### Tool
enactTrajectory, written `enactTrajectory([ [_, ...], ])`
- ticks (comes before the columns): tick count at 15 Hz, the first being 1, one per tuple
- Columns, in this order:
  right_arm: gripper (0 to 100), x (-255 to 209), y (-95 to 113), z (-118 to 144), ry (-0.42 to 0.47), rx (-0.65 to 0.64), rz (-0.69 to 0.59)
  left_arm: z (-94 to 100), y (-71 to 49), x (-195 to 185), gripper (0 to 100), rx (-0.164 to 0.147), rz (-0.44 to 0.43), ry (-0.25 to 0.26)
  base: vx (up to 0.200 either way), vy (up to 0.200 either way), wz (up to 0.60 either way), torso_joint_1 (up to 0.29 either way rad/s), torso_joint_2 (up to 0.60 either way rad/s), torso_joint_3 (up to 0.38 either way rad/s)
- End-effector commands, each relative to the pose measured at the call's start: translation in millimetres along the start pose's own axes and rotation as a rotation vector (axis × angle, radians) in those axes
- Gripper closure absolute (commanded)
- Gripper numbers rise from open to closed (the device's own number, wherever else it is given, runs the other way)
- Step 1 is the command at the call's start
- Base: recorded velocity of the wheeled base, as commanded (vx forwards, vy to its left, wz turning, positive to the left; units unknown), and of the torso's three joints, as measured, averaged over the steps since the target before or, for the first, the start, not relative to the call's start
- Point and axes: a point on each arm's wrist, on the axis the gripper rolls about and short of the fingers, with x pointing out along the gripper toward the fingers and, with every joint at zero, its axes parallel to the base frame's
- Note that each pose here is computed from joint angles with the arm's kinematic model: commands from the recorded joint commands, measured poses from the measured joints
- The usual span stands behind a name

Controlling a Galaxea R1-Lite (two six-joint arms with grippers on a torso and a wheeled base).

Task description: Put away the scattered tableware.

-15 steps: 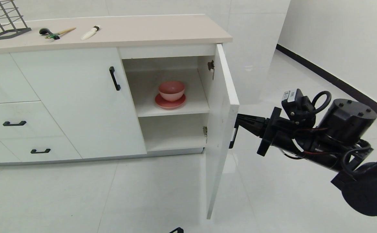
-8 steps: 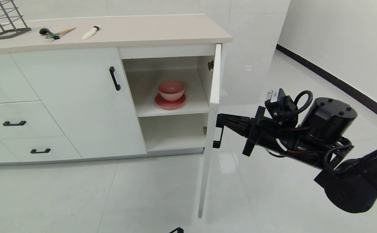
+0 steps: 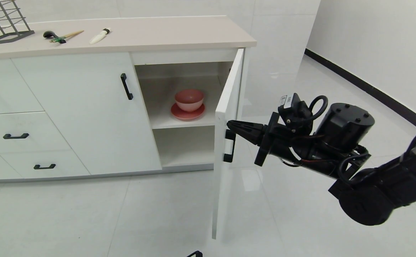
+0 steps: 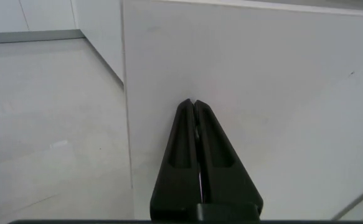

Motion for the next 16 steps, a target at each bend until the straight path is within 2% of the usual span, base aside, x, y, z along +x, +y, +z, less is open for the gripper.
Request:
enactTrajectory([
  [1, 100, 11.2, 2.0, -7.8, 0.002, 0.006, 0.019, 0.1, 0.0, 0.1, 0, 0.0, 0.0, 0.0, 0.0, 0.0, 0.0, 0.0, 0.0, 0.0],
  [7, 100, 37.2, -12.7, -10.9, -0.054, -0.03, 0.012, 0.1, 0.0, 0.1, 0, -0.002, 0.0, 0.0, 0.0, 0.0, 0.0, 0.0, 0.0, 0.0],
  [16, 100, 68.3, -12.5, -16.6, -0.108, -0.054, 0.04, 0.1, 0.0, 0.1, 0, -0.002, 0.0, 0.0, 0.0, 0.0, 0.0, 0.0, 0.0, 0.0],
])
